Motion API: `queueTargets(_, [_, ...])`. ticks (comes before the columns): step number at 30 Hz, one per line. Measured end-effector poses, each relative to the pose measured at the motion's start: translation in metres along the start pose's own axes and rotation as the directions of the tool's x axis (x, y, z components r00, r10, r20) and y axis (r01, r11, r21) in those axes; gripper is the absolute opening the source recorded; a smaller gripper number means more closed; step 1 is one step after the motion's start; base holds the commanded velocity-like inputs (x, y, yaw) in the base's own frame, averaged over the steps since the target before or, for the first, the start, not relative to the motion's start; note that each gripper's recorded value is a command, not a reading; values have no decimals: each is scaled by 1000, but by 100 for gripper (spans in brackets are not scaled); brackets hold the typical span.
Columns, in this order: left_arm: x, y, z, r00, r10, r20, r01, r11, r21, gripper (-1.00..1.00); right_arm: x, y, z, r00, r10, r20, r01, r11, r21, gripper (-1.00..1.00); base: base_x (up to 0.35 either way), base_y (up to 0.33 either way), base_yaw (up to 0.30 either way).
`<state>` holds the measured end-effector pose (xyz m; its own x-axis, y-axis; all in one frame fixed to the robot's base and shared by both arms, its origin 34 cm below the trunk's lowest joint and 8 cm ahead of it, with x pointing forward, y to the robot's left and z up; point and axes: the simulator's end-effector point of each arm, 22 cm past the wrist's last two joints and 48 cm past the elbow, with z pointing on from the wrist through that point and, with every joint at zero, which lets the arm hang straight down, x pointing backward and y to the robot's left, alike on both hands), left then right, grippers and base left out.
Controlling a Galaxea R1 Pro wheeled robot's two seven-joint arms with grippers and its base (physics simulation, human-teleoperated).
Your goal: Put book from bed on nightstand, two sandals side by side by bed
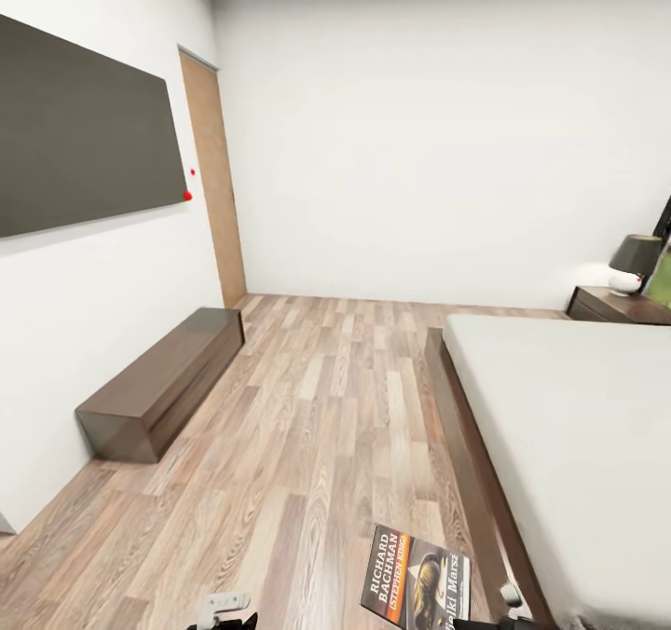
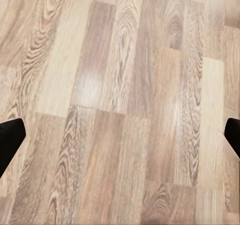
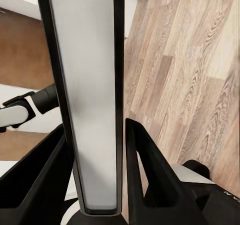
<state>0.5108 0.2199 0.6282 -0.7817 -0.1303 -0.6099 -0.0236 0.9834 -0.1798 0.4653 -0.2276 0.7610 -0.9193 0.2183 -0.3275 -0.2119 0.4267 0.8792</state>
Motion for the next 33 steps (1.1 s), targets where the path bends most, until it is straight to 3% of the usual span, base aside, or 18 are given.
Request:
queueTargets(5, [0,0,0,1000,0,0,0,1000,0,100,-1,0,0,1000,0,4,0,1000,-1,-100,0,0,-191])
queueTargets(17, [0,0,0,1000,0,0,0,1000,0,100,-1,0,0,1000,0,3,0,1000,-1,-100,0,0,-20])
queueTargets(28, [0,0,0,1000,0,0,0,1000,0,100,-1,0,0,1000,0,3,0,1000,-1,-100,11,0,-245])
queueTargets(33, [0,0,0,1000,0,1,0,1000,0,100,-1,0,0,1000,0,3,0,1000,1,-100,262,0,-69])
